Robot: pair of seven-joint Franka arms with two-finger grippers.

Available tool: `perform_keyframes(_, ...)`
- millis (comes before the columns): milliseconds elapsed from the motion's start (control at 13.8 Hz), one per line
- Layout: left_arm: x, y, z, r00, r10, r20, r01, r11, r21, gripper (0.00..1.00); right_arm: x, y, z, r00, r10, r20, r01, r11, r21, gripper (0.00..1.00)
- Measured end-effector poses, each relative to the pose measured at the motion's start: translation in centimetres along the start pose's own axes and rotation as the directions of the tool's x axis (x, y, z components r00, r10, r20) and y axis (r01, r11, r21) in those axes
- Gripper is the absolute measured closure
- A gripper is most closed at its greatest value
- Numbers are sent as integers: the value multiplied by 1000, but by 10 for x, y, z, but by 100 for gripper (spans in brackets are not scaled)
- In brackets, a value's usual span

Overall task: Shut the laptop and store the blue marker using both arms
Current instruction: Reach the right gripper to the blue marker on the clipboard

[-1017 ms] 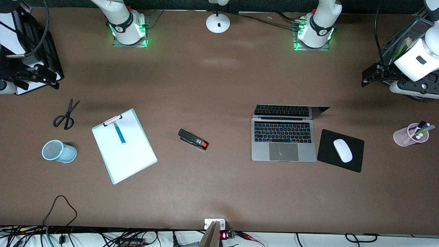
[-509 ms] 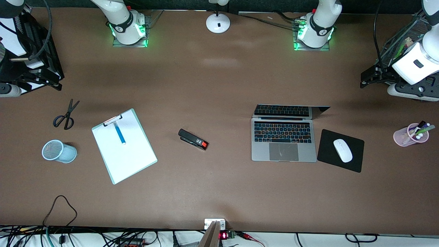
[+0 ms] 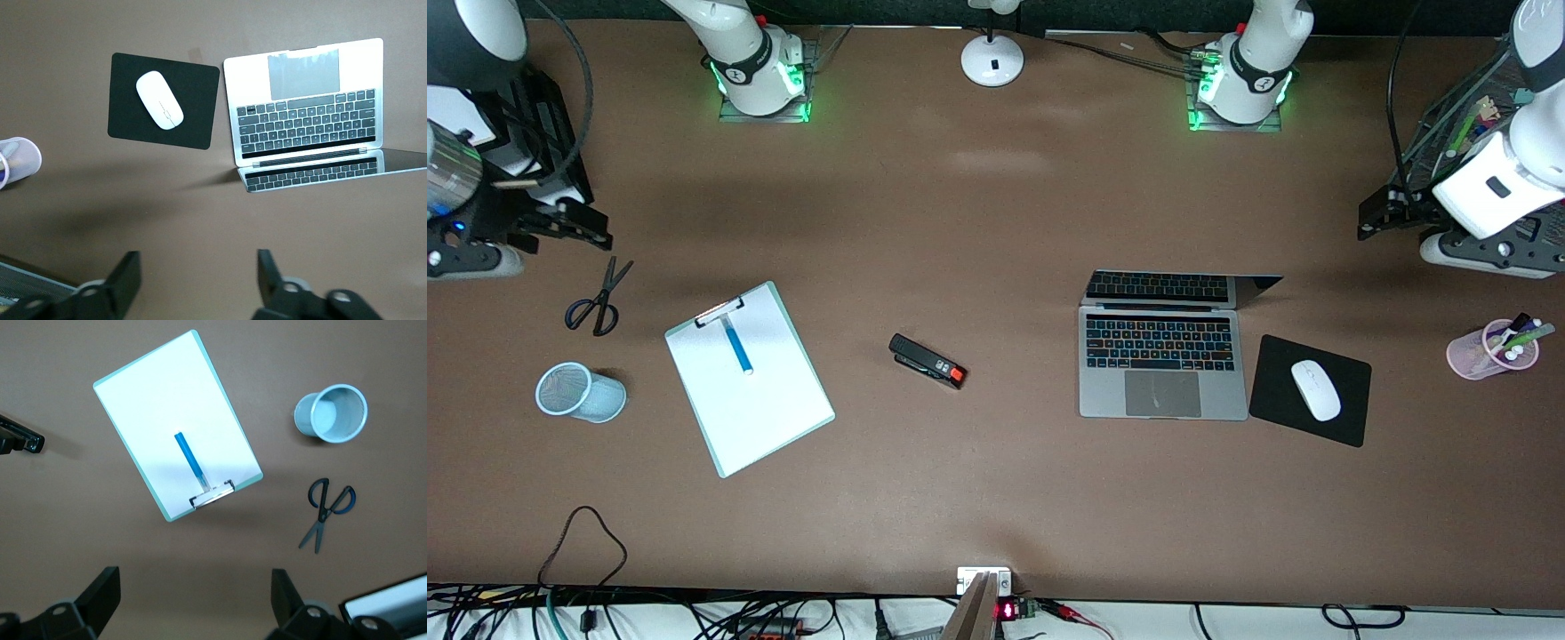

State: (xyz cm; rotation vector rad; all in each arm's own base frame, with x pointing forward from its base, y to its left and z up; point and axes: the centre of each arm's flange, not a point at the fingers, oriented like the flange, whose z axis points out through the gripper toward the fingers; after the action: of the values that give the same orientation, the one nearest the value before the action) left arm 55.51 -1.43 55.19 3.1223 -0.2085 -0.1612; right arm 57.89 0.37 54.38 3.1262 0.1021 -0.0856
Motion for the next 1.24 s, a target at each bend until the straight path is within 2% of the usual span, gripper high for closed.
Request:
perform_keyframes(291, -2, 0, 1, 1000, 0, 26, 0, 1000, -3, 71, 11, -10, 37, 1000, -20, -18, 20, 1000, -2, 0)
perform_keyframes(436, -3, 0, 0, 999, 0, 32, 0, 1000, -4, 92, 15, -20, 55, 999, -38, -8, 38, 999, -2, 0)
perform_keyframes(509, -4, 0, 1, 999, 0, 39, 0, 1000, -4, 99, 19, -25, 65, 999, -47, 1, 47, 999, -2, 0)
perform_keyframes(654, -5, 0, 1, 999, 0, 44, 0, 1000, -5, 99, 29, -36, 90, 998, -67, 16, 67, 998, -1, 0)
perform_keyframes(944, -6, 4, 2, 998, -4, 61, 5, 1000, -15, 99, 49, -65, 133, 994, -113, 8, 113, 994, -4, 0)
perform_keyframes(1235, -4, 29, 13, 995, -51, 90, 57, 997, -57, 99, 52, -65, 144, 993, -113, 14, 113, 994, -4, 0)
